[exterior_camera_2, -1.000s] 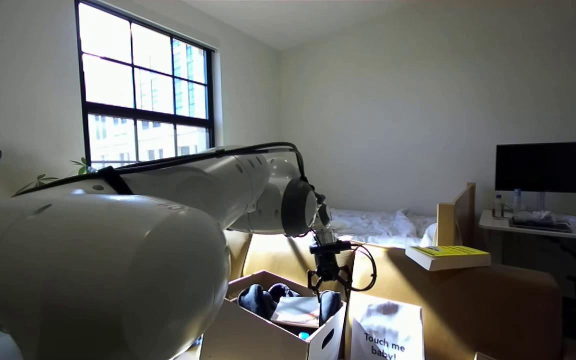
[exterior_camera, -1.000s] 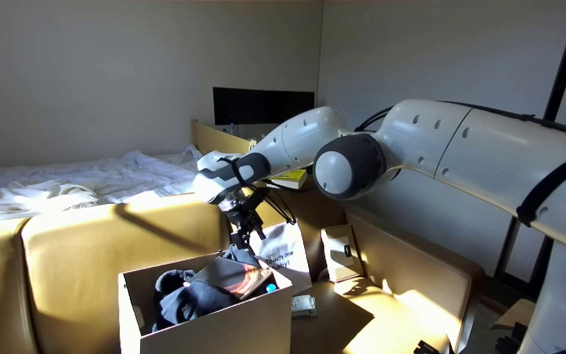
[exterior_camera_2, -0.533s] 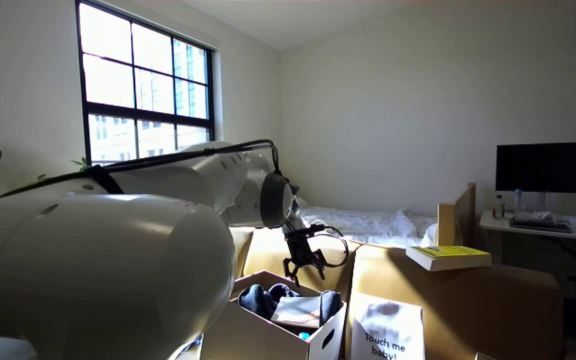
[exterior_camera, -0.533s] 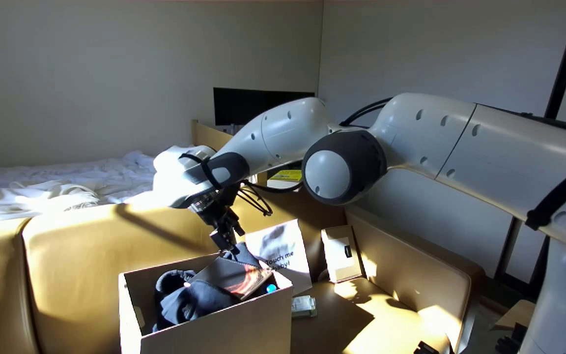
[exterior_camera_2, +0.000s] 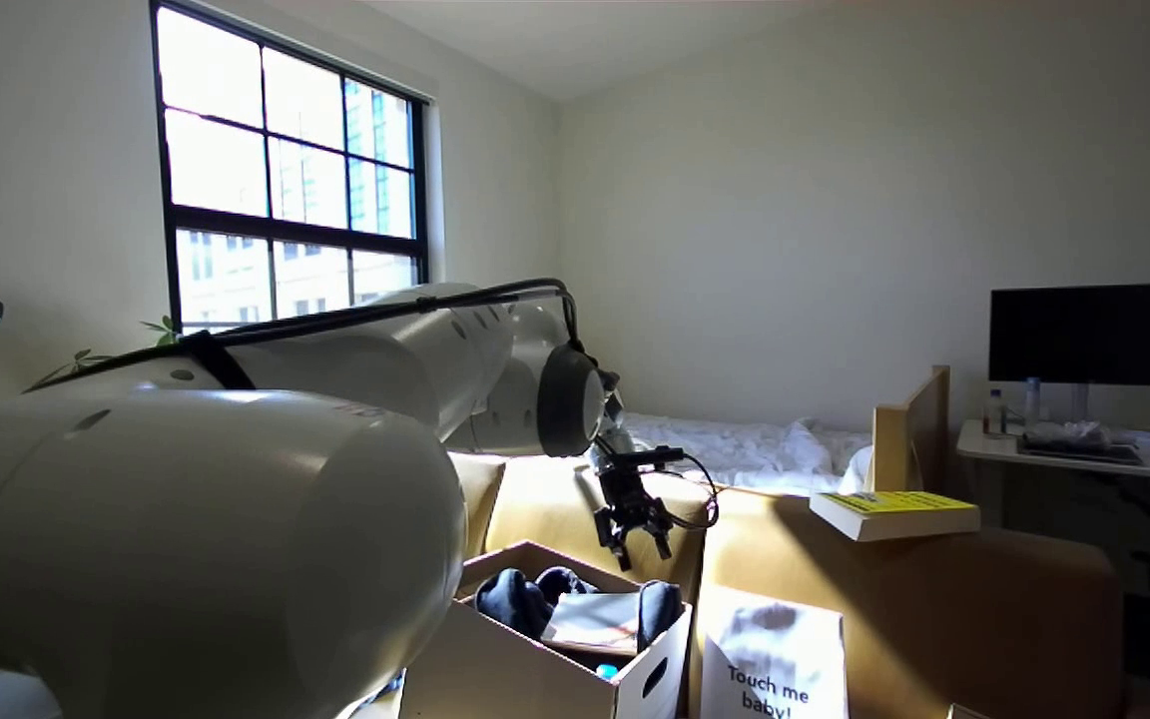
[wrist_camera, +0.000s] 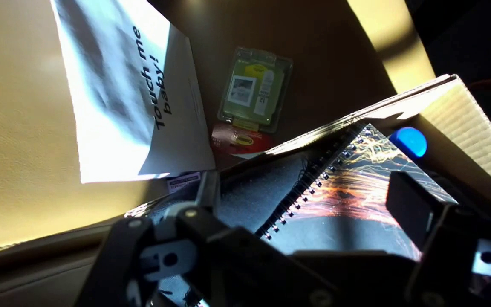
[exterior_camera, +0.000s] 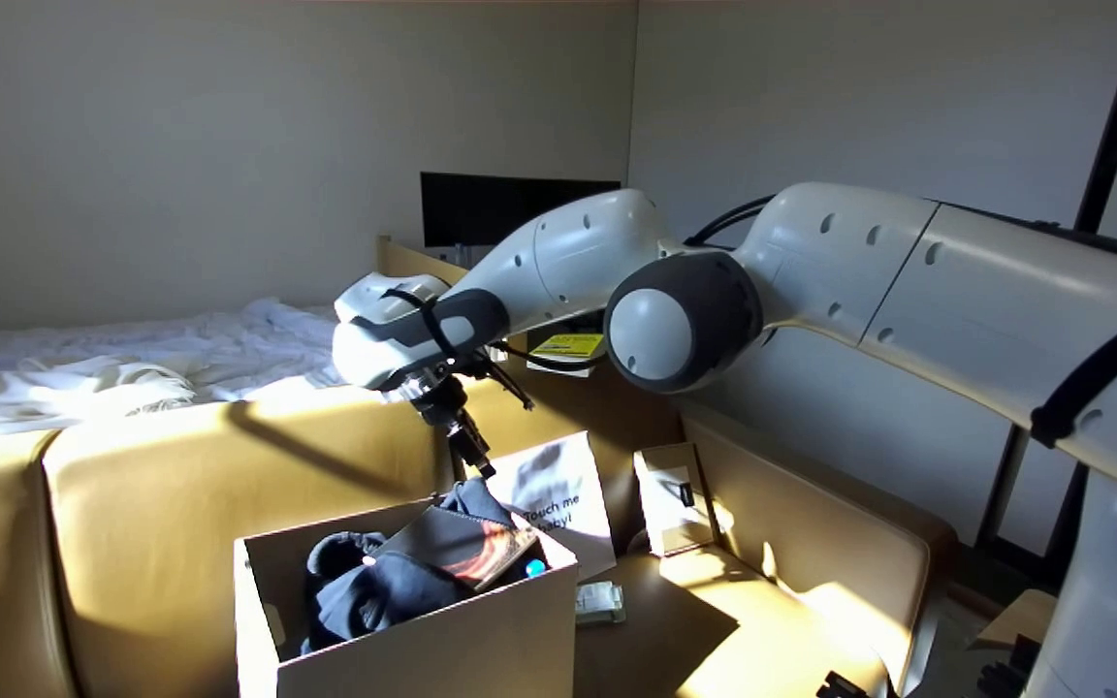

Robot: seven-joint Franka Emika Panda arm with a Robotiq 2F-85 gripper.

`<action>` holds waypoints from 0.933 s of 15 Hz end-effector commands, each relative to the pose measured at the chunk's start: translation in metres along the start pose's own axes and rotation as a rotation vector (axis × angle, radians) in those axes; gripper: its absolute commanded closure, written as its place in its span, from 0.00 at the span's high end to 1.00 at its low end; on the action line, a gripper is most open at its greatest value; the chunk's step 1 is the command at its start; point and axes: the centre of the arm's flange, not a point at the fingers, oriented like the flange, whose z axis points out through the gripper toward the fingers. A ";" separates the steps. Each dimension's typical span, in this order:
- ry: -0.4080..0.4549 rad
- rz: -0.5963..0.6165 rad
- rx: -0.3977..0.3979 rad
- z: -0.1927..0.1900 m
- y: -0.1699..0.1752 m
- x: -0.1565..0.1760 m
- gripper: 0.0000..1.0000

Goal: Take the book out of the box and place it on the backrest of the sofa

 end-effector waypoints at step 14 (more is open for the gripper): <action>-0.040 -0.096 0.117 0.037 -0.040 0.048 1.00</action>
